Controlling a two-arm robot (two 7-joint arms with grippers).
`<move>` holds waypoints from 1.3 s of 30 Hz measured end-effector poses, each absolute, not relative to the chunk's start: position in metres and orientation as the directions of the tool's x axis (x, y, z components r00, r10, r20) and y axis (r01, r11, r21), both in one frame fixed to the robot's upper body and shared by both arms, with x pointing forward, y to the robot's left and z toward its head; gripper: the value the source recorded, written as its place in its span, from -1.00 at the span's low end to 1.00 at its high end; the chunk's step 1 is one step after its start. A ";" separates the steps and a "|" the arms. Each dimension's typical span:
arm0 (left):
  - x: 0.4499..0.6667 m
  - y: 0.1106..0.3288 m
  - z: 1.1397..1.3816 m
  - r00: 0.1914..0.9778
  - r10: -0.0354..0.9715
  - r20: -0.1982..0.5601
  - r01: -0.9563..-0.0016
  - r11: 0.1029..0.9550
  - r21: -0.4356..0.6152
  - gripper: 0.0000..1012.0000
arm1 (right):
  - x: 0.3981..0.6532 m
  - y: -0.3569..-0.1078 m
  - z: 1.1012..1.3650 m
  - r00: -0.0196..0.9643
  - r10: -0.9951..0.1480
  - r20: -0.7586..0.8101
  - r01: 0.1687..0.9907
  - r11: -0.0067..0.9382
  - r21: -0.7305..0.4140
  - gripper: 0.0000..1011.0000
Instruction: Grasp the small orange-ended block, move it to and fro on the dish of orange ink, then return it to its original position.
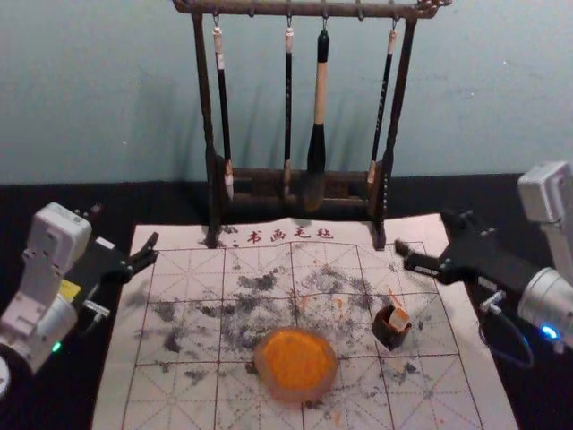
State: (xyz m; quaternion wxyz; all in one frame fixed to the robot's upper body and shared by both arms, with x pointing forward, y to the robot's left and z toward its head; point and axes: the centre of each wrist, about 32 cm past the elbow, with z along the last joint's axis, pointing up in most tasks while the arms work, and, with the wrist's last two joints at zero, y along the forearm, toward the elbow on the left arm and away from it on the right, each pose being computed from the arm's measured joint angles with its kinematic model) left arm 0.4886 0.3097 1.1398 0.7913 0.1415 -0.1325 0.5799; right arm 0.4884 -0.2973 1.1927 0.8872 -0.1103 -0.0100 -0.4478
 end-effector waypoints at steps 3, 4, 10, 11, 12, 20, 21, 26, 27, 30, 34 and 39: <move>0.489 0.310 1.140 0.292 0.880 0.374 -0.955 0.287 0.070 0.98 | 0.483 -0.295 1.187 0.509 -0.847 0.150 0.859 0.490 -0.148 0.98; 0.489 0.310 1.140 0.292 0.880 0.374 -0.955 0.287 0.070 0.98 | 0.482 -0.295 1.184 0.486 -0.858 0.165 0.873 0.467 -0.141 0.98; 0.489 0.310 1.140 0.292 0.880 0.374 -0.955 0.287 0.070 0.98 | 0.471 -0.295 1.156 0.334 -0.929 0.160 0.939 0.312 -0.145 0.98; 0.489 0.310 1.140 0.292 0.880 0.374 -0.955 0.287 0.070 0.98 | 0.467 -0.295 1.149 0.306 -0.940 0.151 0.947 0.283 -0.155 0.98; 0.489 0.310 1.140 0.292 0.880 0.374 -0.955 0.287 0.070 0.98 | 0.466 -0.295 1.145 0.294 -0.944 0.147 0.949 0.271 -0.159 0.98; 0.489 0.310 1.140 0.292 0.880 0.374 -0.955 0.287 0.070 0.98 | 0.458 -0.296 1.125 0.251 -0.959 0.129 0.954 0.222 -0.201 0.98; 0.489 0.310 1.140 0.292 0.880 0.374 -0.955 0.287 0.070 0.98 | 0.458 -0.296 1.125 0.250 -0.960 0.129 0.954 0.222 -0.202 0.98; 0.489 0.310 1.140 0.292 0.880 0.374 -0.955 0.287 0.070 0.98 | 0.458 -0.296 1.125 0.251 -0.959 0.130 0.954 0.223 -0.202 0.98; 0.489 0.310 1.140 0.292 0.880 0.374 -0.955 0.287 0.070 0.98 | 0.458 -0.296 1.125 0.251 -0.959 0.130 0.954 0.223 -0.201 0.98; 0.489 0.310 1.140 0.292 0.880 0.374 -0.955 0.287 0.070 0.98 | 0.458 -0.296 1.126 0.252 -0.959 0.131 0.954 0.223 -0.201 0.98; 0.489 0.310 1.140 0.292 0.880 0.374 -0.955 0.287 0.070 0.98 | 0.458 -0.296 1.126 0.253 -0.959 0.131 0.954 0.224 -0.200 0.98; 0.489 0.310 1.140 0.292 0.880 0.374 -0.955 0.287 0.070 0.98 | 0.458 -0.296 1.126 0.253 -0.958 0.132 0.954 0.225 -0.199 0.98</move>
